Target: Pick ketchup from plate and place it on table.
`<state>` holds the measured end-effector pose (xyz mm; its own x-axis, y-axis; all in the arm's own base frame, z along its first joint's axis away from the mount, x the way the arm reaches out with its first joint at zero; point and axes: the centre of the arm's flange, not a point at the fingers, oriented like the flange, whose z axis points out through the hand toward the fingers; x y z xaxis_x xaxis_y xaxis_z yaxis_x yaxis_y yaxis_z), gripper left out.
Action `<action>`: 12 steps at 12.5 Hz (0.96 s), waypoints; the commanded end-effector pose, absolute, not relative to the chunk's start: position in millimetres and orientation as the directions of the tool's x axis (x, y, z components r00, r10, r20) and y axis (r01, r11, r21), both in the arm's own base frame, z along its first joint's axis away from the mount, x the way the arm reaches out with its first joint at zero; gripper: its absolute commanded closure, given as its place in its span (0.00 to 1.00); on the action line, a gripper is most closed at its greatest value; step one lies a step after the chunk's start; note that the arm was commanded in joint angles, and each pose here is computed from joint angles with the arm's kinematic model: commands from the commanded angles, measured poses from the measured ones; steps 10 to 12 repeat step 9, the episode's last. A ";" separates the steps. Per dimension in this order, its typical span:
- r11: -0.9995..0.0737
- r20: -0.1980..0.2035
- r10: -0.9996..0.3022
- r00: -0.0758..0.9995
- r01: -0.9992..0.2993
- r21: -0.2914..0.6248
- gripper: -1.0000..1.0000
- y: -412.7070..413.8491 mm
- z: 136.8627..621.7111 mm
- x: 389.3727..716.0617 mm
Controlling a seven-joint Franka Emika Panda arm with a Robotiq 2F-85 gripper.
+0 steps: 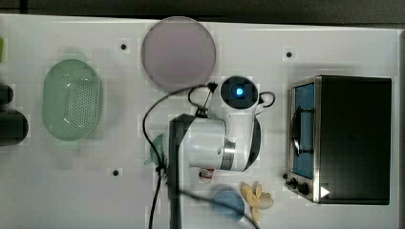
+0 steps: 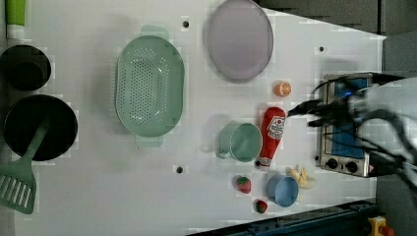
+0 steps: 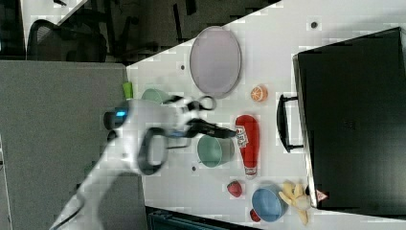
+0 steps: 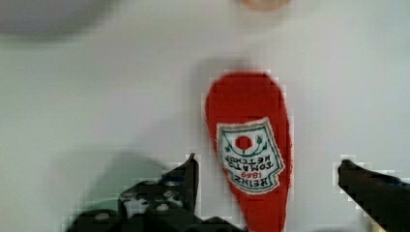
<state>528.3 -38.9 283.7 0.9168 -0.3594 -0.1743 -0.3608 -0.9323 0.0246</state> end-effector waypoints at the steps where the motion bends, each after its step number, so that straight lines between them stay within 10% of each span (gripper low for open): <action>1: -0.814 0.034 -0.581 0.813 -0.580 -0.039 0.00 -26.9 456.4 555.4; 6: -0.622 -0.037 -0.783 0.621 -0.783 0.034 0.00 -22.4 559.7 526.0; 12: -0.625 -0.010 -0.781 0.625 -0.781 0.007 0.00 -20.6 577.4 528.0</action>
